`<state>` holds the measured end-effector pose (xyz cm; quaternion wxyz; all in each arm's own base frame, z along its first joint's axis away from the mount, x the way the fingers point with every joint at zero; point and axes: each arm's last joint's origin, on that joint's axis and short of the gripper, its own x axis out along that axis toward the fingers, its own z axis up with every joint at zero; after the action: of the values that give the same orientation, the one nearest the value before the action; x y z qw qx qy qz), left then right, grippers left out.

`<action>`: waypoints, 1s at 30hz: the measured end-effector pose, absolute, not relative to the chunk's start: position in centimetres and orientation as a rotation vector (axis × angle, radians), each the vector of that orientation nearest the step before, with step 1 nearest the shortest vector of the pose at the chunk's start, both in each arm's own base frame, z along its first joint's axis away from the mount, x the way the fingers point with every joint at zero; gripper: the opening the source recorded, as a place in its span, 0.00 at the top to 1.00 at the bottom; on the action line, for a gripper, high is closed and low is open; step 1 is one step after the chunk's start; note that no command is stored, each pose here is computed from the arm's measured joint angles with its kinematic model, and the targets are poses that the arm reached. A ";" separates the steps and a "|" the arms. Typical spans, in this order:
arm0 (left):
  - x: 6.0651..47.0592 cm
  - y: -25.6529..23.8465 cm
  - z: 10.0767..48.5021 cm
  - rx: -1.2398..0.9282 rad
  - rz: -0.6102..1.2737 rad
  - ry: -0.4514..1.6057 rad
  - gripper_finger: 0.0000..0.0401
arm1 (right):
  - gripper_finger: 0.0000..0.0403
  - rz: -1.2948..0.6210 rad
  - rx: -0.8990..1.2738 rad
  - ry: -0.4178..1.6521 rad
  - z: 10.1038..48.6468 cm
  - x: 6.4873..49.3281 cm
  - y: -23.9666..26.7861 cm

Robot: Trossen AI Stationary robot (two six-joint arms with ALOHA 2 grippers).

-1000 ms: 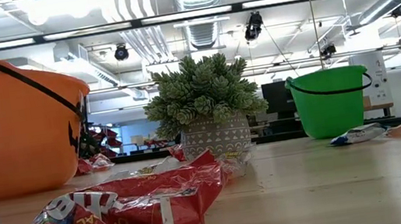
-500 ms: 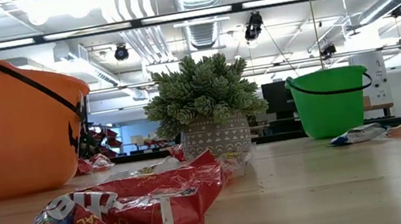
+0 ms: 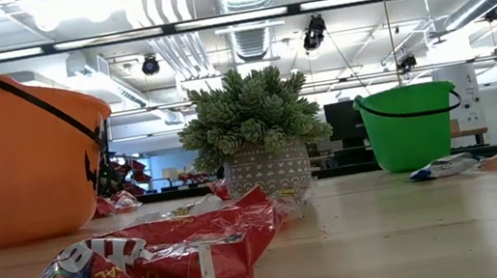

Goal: Sort candy
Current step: Put the red candy into the green bucket

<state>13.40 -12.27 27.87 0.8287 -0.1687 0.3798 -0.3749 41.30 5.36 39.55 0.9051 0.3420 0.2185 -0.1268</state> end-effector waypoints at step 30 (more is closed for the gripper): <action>11.2 -7.7 36.7 -0.060 -0.096 0.635 0.75 | 0.57 -0.395 0.442 0.627 38.1 40.4 -4.9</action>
<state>11.19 -7.66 36.70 0.9484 -0.0294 0.3120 -0.0473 40.44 -4.91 38.08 0.9084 0.2143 0.3037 -0.1913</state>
